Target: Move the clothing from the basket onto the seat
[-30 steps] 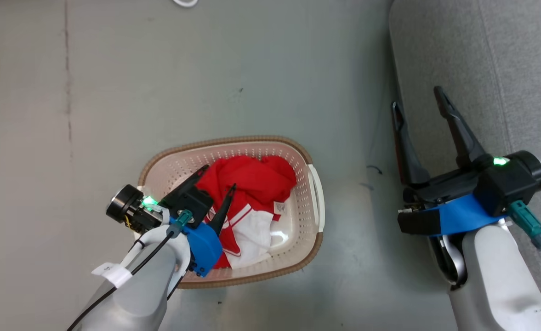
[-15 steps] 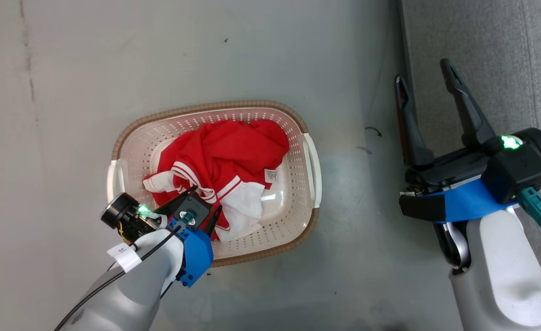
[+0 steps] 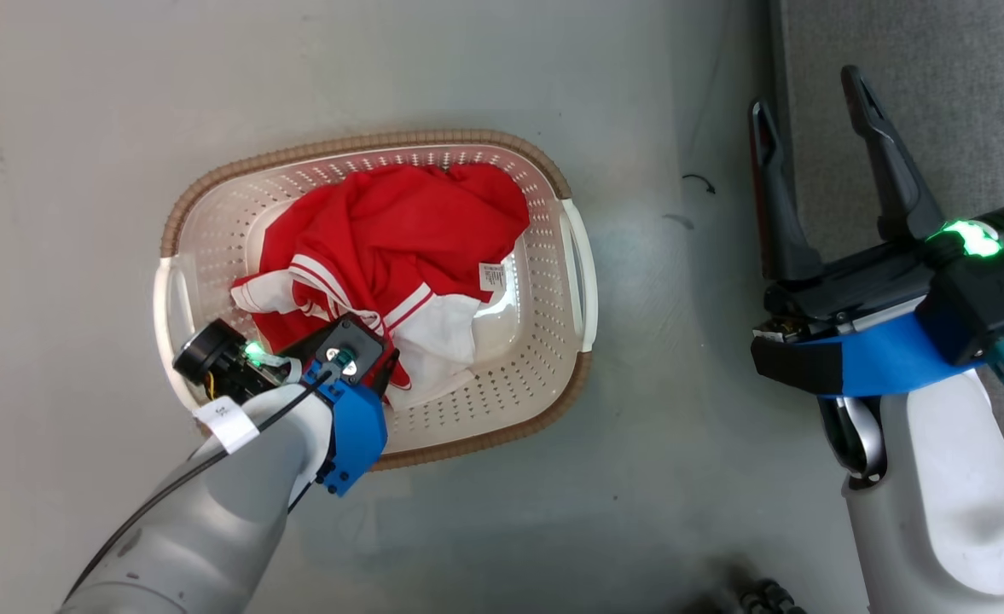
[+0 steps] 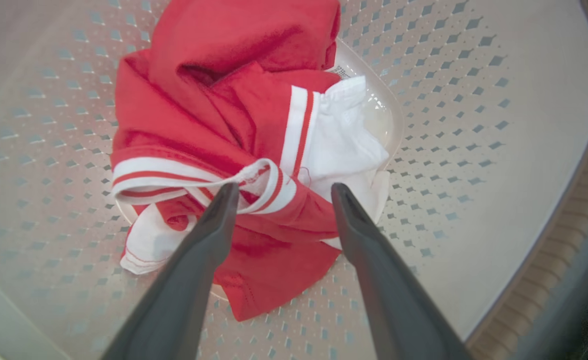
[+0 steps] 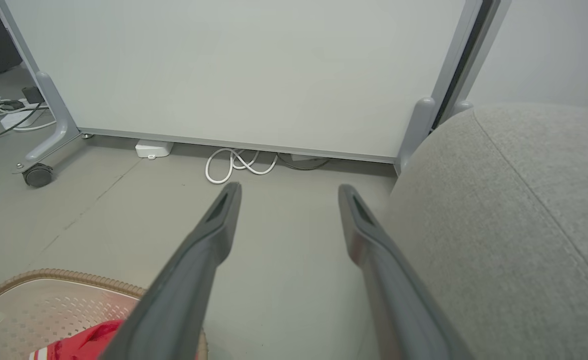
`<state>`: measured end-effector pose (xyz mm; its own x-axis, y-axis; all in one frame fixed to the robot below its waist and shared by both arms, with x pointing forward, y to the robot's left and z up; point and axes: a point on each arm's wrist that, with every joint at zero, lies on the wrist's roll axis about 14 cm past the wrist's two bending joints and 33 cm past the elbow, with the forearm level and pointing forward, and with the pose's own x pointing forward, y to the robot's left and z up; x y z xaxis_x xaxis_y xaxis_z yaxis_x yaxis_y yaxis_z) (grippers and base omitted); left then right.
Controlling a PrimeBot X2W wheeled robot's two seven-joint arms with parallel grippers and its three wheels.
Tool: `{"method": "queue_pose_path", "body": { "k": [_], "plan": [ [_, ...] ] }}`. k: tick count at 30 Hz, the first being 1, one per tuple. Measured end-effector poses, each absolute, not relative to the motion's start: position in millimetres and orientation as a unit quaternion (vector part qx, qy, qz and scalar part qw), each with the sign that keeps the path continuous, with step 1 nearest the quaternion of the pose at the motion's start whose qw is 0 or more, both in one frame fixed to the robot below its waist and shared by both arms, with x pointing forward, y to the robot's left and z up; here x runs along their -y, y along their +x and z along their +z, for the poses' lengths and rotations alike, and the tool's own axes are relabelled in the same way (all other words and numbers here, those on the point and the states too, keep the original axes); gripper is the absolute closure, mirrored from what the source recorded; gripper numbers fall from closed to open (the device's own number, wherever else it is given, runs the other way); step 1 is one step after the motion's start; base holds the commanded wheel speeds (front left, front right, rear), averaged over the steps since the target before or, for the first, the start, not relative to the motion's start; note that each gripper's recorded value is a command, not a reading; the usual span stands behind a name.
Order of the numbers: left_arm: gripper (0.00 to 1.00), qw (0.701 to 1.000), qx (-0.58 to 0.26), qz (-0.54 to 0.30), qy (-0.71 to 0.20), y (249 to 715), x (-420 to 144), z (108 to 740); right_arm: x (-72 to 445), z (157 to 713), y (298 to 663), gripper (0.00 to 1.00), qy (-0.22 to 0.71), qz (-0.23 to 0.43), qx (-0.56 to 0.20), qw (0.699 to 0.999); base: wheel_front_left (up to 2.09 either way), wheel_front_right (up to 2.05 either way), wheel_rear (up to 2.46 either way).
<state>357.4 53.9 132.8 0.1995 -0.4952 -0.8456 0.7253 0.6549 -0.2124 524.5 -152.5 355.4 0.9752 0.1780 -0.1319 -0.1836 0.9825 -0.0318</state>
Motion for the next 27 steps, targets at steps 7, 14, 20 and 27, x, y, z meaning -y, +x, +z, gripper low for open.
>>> {"method": "queue_pose_path", "body": {
  "k": [7,14,20,27],
  "plan": [
    [0.00,0.753,-0.521,-0.386,0.111,359.0,-57.7,116.5,154.5,341.5,525.6,0.00,-0.024,0.089,-0.074,0.993,0.00,0.00,0.00],
    [0.00,0.748,-0.548,-0.363,0.093,364.9,-57.4,104.5,154.5,328.3,524.8,0.00,-0.023,0.090,-0.084,0.992,0.00,0.00,0.00],
    [0.00,0.740,-0.569,-0.349,0.085,364.9,-57.4,93.2,156.5,318.8,523.6,0.00,-0.024,0.088,-0.092,0.992,0.00,0.00,0.00],
    [0.00,0.727,-0.586,-0.342,0.103,359.9,-64.2,82.3,158.6,310.5,522.4,0.00,-0.024,0.085,-0.098,0.991,0.00,0.00,0.00]
  ]
}}
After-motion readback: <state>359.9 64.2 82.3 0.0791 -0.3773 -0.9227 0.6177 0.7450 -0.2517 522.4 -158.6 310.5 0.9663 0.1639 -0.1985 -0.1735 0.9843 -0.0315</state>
